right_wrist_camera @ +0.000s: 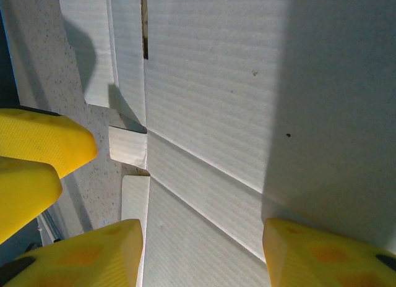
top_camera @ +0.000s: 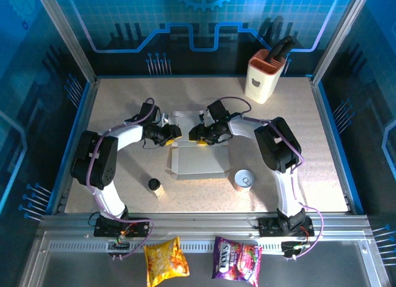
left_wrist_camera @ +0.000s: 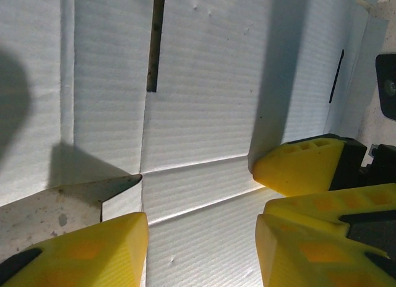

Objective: Fold the paper box

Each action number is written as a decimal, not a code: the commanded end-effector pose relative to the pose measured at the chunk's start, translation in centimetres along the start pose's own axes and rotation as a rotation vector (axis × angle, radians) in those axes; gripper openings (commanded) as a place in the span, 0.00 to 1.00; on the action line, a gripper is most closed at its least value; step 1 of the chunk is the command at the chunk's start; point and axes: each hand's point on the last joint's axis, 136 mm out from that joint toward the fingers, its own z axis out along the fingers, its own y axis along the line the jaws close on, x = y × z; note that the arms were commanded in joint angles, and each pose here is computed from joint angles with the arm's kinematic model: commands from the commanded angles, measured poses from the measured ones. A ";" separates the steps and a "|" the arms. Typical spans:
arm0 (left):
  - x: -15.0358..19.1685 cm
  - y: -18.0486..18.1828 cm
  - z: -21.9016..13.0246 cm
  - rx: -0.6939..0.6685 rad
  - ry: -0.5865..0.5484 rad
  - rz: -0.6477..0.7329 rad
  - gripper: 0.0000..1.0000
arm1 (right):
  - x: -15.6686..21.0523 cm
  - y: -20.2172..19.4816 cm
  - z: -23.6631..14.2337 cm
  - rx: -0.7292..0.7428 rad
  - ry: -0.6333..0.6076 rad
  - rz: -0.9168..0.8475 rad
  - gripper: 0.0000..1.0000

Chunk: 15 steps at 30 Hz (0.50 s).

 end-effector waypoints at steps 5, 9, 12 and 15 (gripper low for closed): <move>-0.4 -1.1 -0.4 0.006 -0.016 0.017 0.53 | 1.4 -2.1 1.1 0.037 0.049 0.043 0.56; -0.6 0.8 -0.8 -0.106 -0.040 0.009 0.55 | 1.4 -2.2 1.0 0.040 0.048 0.045 0.56; -0.3 1.8 -0.6 -0.148 -0.026 0.003 0.56 | 1.5 -2.1 1.2 0.039 0.051 0.041 0.56; 0.0 2.0 -0.1 -0.147 -0.010 -0.005 0.56 | 1.6 -2.1 1.3 0.041 0.055 0.041 0.56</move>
